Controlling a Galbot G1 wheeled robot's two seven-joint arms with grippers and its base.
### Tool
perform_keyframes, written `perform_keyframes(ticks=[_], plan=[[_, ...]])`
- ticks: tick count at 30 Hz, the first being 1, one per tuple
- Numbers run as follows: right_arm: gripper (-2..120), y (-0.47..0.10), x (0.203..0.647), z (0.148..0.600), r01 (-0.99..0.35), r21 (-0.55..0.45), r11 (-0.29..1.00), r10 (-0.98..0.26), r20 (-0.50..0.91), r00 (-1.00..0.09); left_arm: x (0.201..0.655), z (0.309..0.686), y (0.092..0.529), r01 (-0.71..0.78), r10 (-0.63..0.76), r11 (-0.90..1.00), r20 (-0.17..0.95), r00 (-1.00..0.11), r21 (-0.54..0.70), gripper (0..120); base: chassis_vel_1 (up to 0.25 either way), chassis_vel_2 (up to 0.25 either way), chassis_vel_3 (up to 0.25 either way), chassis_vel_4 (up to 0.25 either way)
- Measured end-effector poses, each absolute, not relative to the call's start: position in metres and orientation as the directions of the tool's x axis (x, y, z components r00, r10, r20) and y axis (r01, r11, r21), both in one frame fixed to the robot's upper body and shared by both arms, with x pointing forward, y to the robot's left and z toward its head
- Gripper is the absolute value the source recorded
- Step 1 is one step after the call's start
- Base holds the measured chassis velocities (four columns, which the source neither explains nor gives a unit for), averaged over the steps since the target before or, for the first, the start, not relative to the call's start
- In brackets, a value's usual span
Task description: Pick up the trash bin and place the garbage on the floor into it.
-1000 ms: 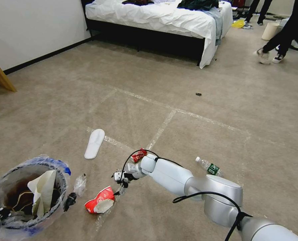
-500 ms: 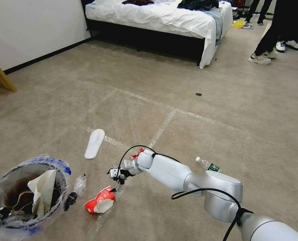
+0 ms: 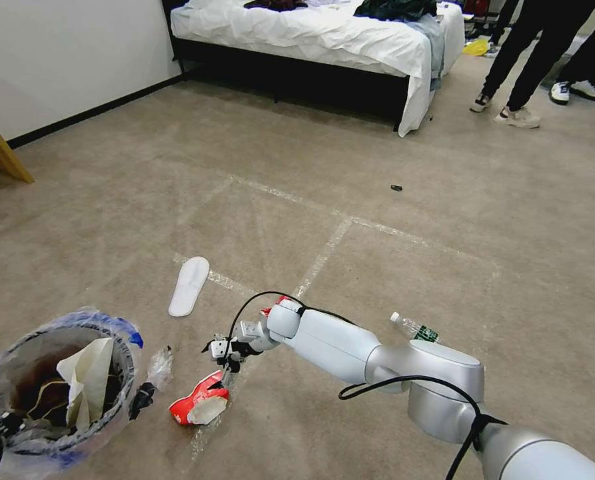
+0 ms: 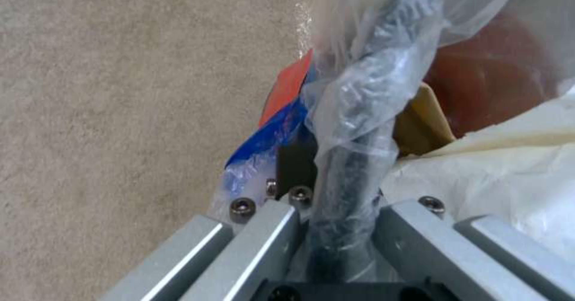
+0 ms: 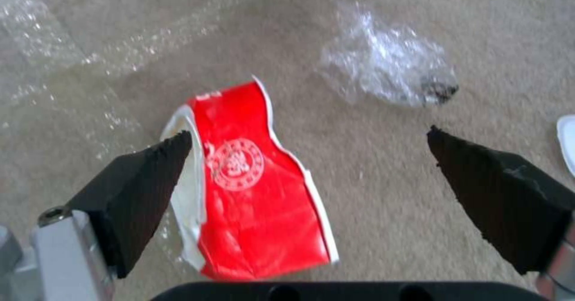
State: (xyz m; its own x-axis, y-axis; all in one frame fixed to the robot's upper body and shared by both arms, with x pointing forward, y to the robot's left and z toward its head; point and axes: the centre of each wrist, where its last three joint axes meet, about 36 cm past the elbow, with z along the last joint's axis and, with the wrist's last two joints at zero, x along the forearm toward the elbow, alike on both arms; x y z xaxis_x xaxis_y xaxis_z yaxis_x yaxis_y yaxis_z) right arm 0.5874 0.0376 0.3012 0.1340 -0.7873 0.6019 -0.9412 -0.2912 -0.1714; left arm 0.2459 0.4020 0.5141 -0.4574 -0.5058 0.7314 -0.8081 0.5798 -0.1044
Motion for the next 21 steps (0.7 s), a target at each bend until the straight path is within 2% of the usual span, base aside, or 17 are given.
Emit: perform_keyframes(ticks=[21], plan=[[100,0.042,0.556,0.269,-0.959,-0.077,-0.272,-0.803,0.568,0.182,0.247,0.513,0.395,-0.806,-0.500,0.581,0.731,-0.464,-0.113,0,0.000,0.000,0.000,0.000]])
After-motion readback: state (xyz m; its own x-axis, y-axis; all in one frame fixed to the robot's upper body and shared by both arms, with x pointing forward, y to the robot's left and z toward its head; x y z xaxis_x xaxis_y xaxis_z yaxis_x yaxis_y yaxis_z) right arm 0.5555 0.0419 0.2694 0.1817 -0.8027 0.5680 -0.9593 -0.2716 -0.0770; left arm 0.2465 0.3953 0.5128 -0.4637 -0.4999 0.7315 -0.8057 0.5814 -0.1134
